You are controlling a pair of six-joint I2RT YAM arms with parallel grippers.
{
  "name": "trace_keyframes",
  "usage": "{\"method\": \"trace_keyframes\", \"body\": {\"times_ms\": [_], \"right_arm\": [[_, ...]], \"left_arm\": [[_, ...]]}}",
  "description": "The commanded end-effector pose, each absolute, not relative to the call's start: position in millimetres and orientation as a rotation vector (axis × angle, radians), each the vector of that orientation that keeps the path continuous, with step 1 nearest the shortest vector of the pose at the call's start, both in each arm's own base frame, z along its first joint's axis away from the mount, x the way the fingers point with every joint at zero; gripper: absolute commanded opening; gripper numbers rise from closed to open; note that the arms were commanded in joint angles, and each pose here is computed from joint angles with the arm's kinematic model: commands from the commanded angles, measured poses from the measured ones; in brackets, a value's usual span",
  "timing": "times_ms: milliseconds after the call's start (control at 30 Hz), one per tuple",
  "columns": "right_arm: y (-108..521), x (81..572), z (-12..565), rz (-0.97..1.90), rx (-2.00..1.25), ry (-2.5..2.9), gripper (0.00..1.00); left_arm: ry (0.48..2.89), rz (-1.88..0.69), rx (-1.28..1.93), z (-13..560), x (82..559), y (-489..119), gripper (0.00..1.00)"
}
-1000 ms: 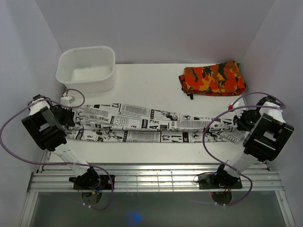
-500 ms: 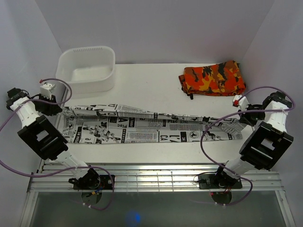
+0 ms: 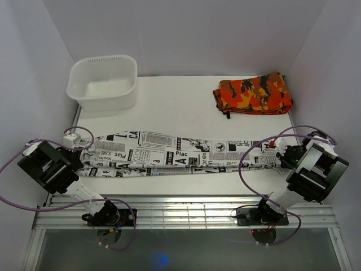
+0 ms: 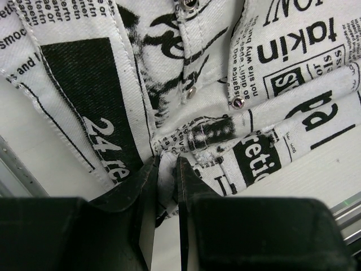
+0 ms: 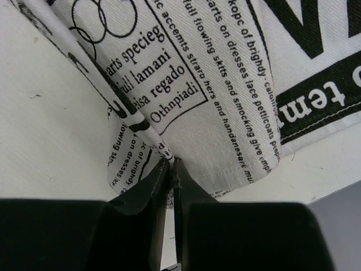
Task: Fold and stack the trousers
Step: Fold the trousers
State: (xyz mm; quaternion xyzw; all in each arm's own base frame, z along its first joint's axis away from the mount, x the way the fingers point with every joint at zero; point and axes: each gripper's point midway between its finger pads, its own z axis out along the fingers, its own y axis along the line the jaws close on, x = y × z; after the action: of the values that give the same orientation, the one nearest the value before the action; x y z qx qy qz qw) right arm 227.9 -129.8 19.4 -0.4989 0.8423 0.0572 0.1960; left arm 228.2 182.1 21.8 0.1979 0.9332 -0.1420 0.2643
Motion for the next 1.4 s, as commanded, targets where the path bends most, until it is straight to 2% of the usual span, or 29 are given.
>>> {"method": "trace_keyframes", "body": {"times_ms": [0, 67, 100, 167, 200, 233, 267, 300, 367, 433, 533, 700, 733, 867, 967, 1067, 1233, 1367], "right_arm": [[-176.4, 257.7, 35.0, -0.1, -1.388, 2.382, 0.13], [-175.0, 262.1, 45.7, -0.084, -1.364, 2.374, 0.24], [-173.8, 262.8, 50.1, -0.077, -1.362, 2.368, 0.33], [-171.8, 266.1, 64.5, -0.079, -1.353, 2.343, 0.45], [-170.3, 266.4, 69.9, -0.075, -1.351, 2.337, 0.56], [-168.7, 266.3, 78.6, -0.084, -1.362, 2.321, 0.62], [-166.6, 265.4, 84.2, -0.077, -1.368, 2.313, 0.68], [-163.7, 262.6, 95.5, -0.071, -1.375, 2.305, 0.81], [-160.8, 261.0, 106.8, -0.071, -1.38, 2.288, 0.9], [-159.7, 257.4, 121.4, -0.066, -1.376, 2.285, 0.91], [-162.5, 257.1, 135.1, -0.071, -1.347, 2.283, 0.97], [-166.9, 253.0, 123.2, 0.07, -1.236, 2.413, 0.95], [-167.0, 249.2, 124.1, 0.098, -1.237, 2.43, 0.9], [-188.1, 257.3, 123.2, 0.04, -1.143, 2.443, 0.91], [-189.9, 264.2, 124.6, 0.149, -0.896, 2.526, 0.96], [-175.5, 262.2, 111.4, 0.321, -0.554, 2.619, 0.79], [-153.8, 248.5, 91.9, 0.382, -0.138, 2.684, 0.67], [-148.6, 234.7, 70.3, 0.352, 0.005, 2.73, 0.7]], "left_arm": [[2.629, -0.19, 0.611, -4.0, 222.4, 218.5, 0.19], [2.568, -0.226, 0.627, 10.5, 225.8, 209.7, 0.33], [2.53, -0.219, 0.649, 21.3, 229.8, 209.6, 0.44], [2.427, -0.231, 0.696, 50.7, 234.7, 197.6, 0.52], [2.387, -0.218, 0.728, 65.0, 238.3, 196.8, 0.65], [2.336, -0.182, 0.799, 81.6, 239.7, 193.7, 0.79], [2.318, -0.218, 0.808, 91.4, 235.2, 183.6, 0.97], [2.273, -0.197, 0.821, 105.3, 240.0, 181.8, 0.98], [2.225, -0.171, 0.87, 127.9, 237.2, 171.2, 0.98], [2.183, -0.161, 0.899, 146.9, 235.4, 161.4, 0.98], [2.147, -0.147, 0.871, 159.8, 240.6, 158.4, 0.98], [2.163, -0.241, 0.761, 147.7, 242.3, 150.4, 0.98], [2.167, -0.235, 0.751, 144.3, 243.8, 152.7, 0.98], [2.189, -0.277, 0.658, 130.3, 245.7, 151.1, 0.98], [2.218, -0.306, 0.599, 119.0, 247.7, 149.4, 0.98], [2.243, -0.338, 0.544, 105.5, 245.2, 144.4, 0.98], [2.248, -0.361, 0.529, 99.4, 242.4, 135.3, 0.98], [2.239, -0.333, 0.537, 104.8, 246.2, 135.7, 0.98]]}}
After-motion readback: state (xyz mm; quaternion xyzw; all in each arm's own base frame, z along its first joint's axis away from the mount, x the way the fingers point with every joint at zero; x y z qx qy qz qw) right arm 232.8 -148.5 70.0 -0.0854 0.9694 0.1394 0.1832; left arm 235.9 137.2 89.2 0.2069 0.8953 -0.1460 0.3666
